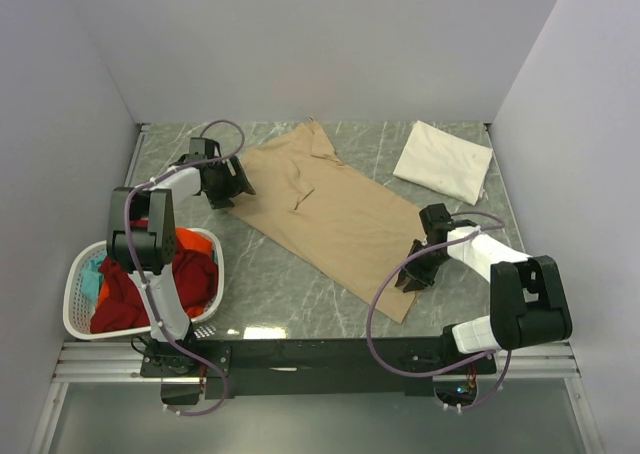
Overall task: Fold and stack the t-shirts
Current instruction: Fold the tshirt
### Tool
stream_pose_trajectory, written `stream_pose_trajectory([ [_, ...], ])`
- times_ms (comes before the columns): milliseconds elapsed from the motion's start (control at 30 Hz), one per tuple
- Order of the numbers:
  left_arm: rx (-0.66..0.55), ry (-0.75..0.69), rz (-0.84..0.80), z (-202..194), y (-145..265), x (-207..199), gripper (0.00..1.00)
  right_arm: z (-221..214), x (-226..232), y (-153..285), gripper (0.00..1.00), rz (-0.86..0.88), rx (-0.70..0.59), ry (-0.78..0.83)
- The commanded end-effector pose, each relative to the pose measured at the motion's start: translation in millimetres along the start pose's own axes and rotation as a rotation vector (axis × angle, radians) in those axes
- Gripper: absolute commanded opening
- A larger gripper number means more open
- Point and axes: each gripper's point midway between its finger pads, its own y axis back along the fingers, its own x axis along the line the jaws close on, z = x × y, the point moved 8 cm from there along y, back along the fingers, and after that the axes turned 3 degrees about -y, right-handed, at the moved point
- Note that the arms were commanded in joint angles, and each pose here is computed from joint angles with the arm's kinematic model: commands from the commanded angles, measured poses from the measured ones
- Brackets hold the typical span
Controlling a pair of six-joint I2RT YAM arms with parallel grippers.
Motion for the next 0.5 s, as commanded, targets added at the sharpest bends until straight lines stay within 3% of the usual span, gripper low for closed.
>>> stream_pose_trajectory([
  [0, -0.001, -0.012, 0.08, -7.3, 0.8, 16.4, 0.81, -3.3, -13.3, -13.4, 0.35, -0.11, 0.011, -0.023],
  [467, 0.031, 0.036, 0.234, -33.9, 22.6, 51.0, 0.81, -34.3, -24.6, -7.3, 0.35, -0.153, 0.028, -0.022],
])
